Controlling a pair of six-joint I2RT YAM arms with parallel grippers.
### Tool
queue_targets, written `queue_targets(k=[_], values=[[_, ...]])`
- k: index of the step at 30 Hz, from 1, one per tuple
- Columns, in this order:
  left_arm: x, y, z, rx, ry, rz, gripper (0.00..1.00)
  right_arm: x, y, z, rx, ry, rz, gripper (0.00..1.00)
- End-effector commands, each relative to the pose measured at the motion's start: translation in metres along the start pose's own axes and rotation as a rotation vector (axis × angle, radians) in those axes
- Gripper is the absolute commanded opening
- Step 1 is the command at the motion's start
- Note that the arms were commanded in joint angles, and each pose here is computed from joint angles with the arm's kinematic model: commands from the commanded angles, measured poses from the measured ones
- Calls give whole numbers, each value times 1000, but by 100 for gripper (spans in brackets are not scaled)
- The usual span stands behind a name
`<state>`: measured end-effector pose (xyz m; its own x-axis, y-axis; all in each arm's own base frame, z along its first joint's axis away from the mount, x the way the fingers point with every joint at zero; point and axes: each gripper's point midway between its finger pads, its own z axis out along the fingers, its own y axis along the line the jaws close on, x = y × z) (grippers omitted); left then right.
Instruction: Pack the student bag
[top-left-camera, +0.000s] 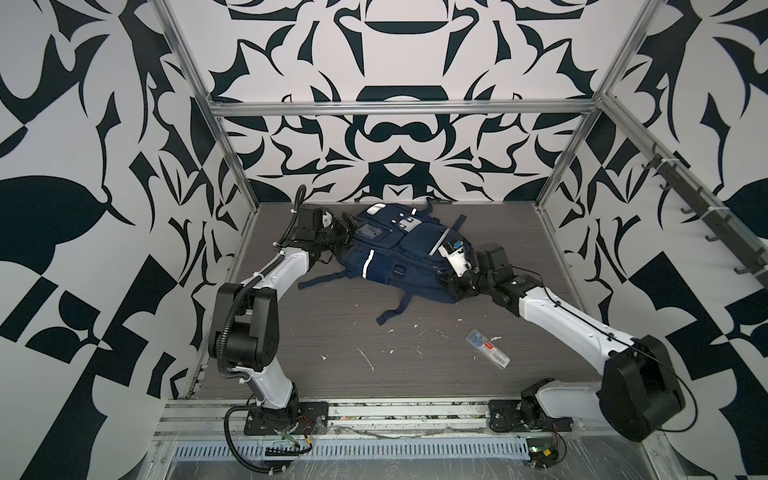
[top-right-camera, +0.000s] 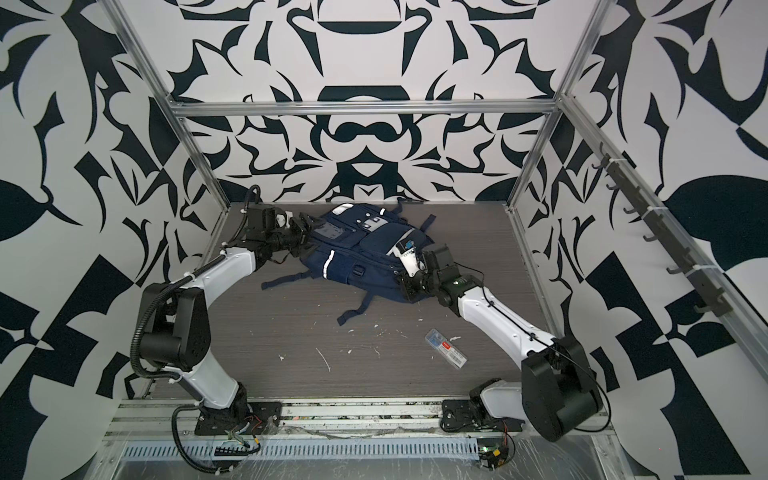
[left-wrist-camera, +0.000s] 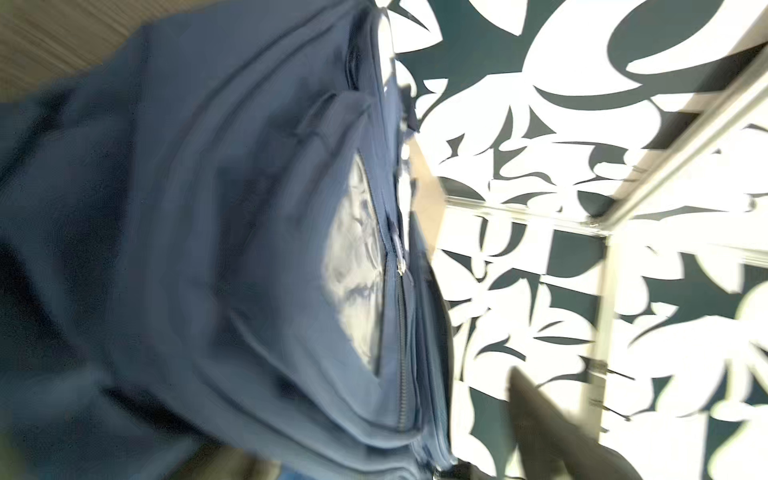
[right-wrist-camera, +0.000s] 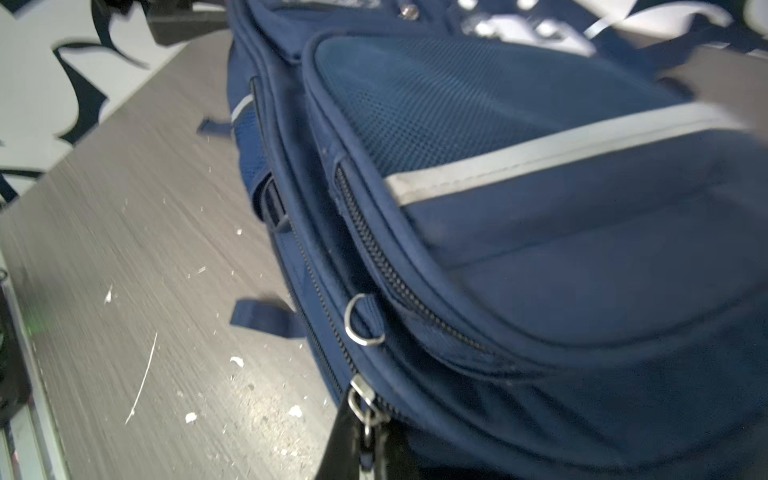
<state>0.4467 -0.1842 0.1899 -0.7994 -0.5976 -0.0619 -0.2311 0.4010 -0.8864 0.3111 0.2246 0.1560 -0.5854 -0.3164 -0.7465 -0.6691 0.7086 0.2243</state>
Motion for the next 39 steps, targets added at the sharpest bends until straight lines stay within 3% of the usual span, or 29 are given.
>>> queue_targets(k=[1,6,8,14,17,24,33,37,39], values=[[4,11,-19,-105,9,116,99,-48,15,-2,-18,-101,-41,0],[22,8,-53,-232,85,317,100,-70,28,12,-71,-116,-28,0],[37,17,-63,-235,103,326,96,-80,35,15,-95,-125,-28,0],[67,51,-87,-296,138,367,99,-87,48,23,-124,-113,-39,0],[83,45,-93,-268,175,348,99,-85,55,25,-140,-107,-46,0],[132,19,-59,-63,192,184,99,-81,74,29,-192,-106,-66,0],[126,5,-4,46,159,85,92,-75,96,36,-219,-72,-93,0],[123,7,6,53,160,46,86,-73,99,35,-210,-75,-91,0],[123,12,10,46,162,32,78,-73,100,33,-209,-79,-86,0]])
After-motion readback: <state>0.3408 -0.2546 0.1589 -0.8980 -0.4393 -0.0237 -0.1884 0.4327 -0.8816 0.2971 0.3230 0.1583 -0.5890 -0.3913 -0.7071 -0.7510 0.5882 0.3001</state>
